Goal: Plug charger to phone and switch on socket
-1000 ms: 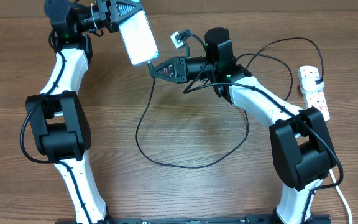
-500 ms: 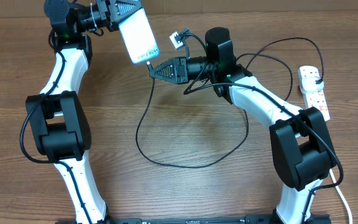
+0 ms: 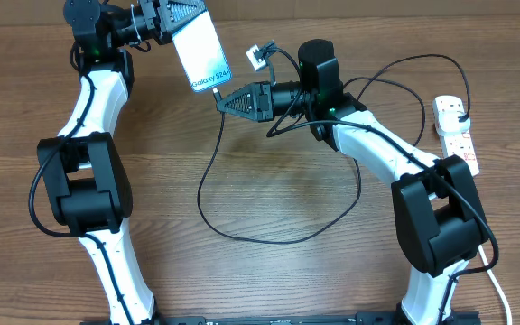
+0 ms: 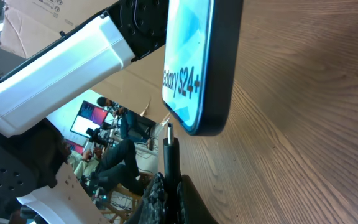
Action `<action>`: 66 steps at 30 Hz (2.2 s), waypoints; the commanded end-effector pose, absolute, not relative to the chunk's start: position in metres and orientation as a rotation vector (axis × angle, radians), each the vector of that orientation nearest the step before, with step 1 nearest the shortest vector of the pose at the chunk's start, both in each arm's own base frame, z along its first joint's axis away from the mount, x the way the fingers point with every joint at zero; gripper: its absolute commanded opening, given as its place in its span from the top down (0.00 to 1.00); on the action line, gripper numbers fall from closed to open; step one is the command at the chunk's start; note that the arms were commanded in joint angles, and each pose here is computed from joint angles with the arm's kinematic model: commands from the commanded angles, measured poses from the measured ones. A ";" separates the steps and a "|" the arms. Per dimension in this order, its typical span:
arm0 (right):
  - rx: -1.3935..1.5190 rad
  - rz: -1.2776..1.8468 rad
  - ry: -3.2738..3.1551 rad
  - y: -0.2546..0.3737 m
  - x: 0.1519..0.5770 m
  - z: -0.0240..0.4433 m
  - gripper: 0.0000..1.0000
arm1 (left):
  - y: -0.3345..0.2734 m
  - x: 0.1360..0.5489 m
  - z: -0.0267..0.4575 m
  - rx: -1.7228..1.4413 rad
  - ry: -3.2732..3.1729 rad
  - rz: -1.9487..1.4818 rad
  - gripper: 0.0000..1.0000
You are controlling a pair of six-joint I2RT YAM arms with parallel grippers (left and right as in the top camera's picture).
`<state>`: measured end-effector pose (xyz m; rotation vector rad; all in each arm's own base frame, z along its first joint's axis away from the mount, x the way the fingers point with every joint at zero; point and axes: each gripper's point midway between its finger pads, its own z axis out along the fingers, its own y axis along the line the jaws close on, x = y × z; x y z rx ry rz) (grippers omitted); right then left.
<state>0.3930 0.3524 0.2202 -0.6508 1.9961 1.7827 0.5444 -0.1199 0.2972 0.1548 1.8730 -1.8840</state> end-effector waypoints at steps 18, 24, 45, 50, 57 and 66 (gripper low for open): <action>-0.678 1.756 1.932 0.351 0.396 0.243 0.96 | -0.126 0.541 0.302 0.171 1.876 -1.895 0.96; -0.669 1.757 1.937 0.351 0.397 0.243 0.96 | -0.127 0.541 0.302 0.159 1.883 -1.907 0.96; -0.655 1.755 1.944 0.351 0.398 0.243 0.96 | -0.133 0.538 0.302 0.178 1.890 -1.916 0.95; -0.614 1.744 1.960 0.350 0.402 0.242 0.96 | -0.132 0.539 0.302 0.175 1.890 -1.914 0.96; -0.605 1.740 1.962 0.350 0.404 0.242 0.96 | -0.132 0.539 0.302 0.169 1.892 -1.918 0.96; -0.572 1.737 1.960 0.348 0.409 0.244 0.96 | -0.132 0.538 0.302 0.183 1.893 -1.916 0.96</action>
